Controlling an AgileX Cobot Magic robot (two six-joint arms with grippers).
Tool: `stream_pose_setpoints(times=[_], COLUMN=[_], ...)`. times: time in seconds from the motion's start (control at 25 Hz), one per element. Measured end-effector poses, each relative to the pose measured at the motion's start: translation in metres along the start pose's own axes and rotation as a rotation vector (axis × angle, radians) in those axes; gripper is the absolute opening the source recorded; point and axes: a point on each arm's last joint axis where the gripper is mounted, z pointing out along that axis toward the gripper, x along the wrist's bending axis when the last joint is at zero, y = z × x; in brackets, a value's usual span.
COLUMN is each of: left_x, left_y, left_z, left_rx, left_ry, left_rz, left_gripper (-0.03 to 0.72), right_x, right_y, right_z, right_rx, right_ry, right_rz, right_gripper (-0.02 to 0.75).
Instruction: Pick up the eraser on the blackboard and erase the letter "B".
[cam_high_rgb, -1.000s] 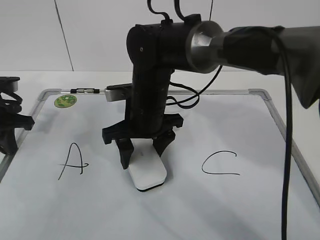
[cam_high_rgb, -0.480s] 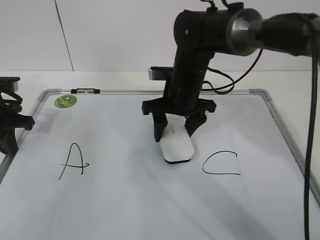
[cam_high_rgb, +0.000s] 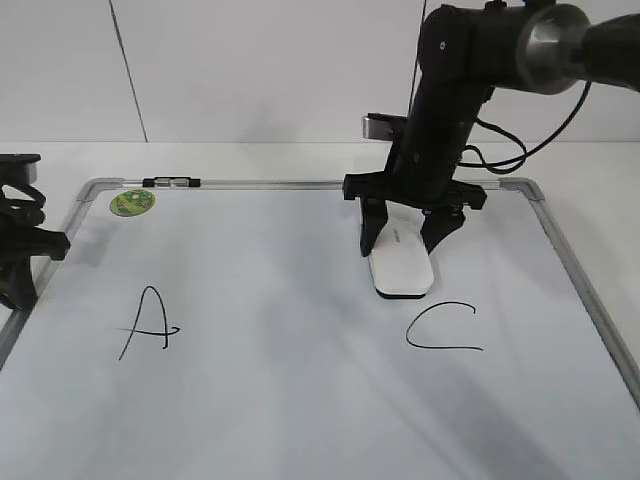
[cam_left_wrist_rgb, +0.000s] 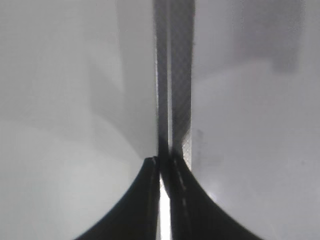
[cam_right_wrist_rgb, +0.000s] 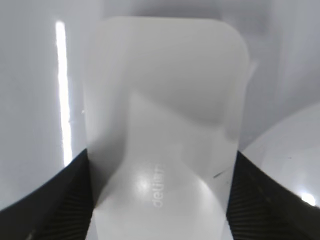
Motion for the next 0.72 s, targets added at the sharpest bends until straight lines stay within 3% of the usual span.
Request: stream_pose_setpoints(times=[0.28,0.72], left_x=[0.000,0.000], left_y=[0.000,-0.001], left_z=[0.000,0.000], left_rx=[0.004,0.008], left_ry=[-0.001,-0.001], left_rz=[-0.001,-0.001], left_gripper=[0.014,0.015], right_x=[-0.004,0.007], right_y=[0.006,-0.003], right_z=[-0.009,-0.106], right_rx=[-0.037,-0.287], right_ry=[-0.008,0.012], right_rz=[-0.002,-0.083], right_gripper=[0.533,0.533])
